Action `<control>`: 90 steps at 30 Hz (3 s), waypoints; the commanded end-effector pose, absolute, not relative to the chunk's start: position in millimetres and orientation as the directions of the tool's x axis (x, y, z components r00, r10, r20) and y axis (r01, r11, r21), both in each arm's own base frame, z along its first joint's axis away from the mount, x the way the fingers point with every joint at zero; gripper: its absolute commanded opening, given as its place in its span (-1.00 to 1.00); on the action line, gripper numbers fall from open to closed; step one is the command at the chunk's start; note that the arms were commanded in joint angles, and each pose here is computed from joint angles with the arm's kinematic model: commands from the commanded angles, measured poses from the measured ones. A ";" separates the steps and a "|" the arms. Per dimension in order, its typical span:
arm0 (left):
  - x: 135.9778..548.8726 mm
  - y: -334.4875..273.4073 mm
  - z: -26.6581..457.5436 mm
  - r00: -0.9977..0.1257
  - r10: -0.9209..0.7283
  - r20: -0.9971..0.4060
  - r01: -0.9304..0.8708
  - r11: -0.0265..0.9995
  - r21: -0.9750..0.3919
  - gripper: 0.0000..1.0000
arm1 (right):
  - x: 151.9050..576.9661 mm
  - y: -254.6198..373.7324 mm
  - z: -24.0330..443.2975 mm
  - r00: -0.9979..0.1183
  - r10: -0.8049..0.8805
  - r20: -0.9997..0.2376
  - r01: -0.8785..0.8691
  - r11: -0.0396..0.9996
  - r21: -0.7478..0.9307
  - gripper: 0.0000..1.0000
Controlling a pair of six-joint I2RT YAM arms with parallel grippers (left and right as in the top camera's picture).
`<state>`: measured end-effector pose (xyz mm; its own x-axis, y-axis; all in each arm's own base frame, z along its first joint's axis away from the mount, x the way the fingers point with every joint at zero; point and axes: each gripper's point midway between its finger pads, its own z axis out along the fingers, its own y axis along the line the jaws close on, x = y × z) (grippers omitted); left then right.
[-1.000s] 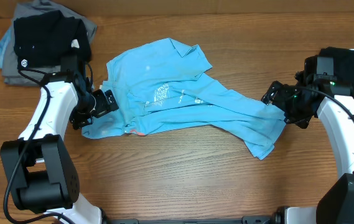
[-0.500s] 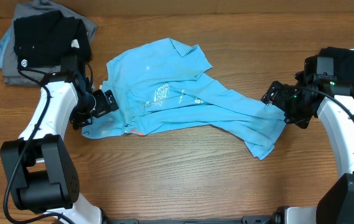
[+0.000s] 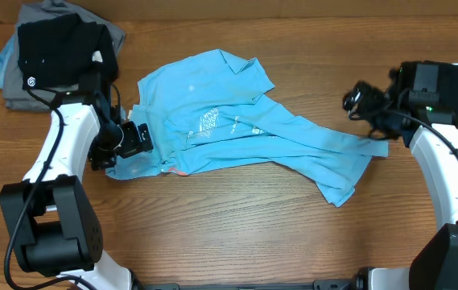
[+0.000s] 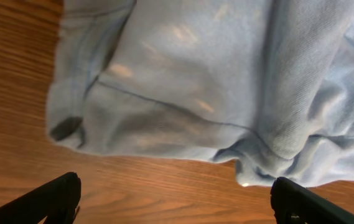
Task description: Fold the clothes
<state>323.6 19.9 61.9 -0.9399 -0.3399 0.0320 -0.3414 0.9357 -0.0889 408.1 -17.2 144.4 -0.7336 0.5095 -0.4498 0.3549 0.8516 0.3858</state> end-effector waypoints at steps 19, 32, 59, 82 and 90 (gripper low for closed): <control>356.7 50.4 61.5 -0.920 -0.376 -0.114 -0.377 0.926 -0.006 0.54 | 395.0 58.3 167.3 -0.850 0.440 -0.289 0.141 0.719 0.680 1.00; 387.8 26.4 22.5 -0.943 -0.315 -0.107 -0.296 0.942 -0.160 0.56 | 376.4 50.0 149.0 -0.863 0.459 -0.210 0.245 0.745 0.621 1.00; 378.0 38.0 22.3 -0.958 -0.275 -0.082 -0.269 0.960 -0.080 -0.20 | 344.0 32.2 124.4 -0.869 0.481 -0.111 0.378 0.793 0.479 0.88; 430.2 27.4 59.1 -0.945 -0.227 -0.235 -0.185 0.965 -0.187 1.00 | 325.7 -57.2 107.4 -0.723 0.663 -0.195 0.643 0.748 0.163 1.00; 451.7 19.6 67.5 -0.923 -0.216 -0.318 -0.139 0.959 -0.246 0.90 | 303.1 -44.0 104.0 -0.735 0.676 -0.054 0.654 0.728 0.204 1.00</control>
<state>442.8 21.2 66.7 -0.9273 -0.2324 -0.2933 -0.1728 0.9611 -0.2153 306.0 -57.7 102.3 -0.7159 0.6908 -0.1011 0.6717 0.7210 0.1699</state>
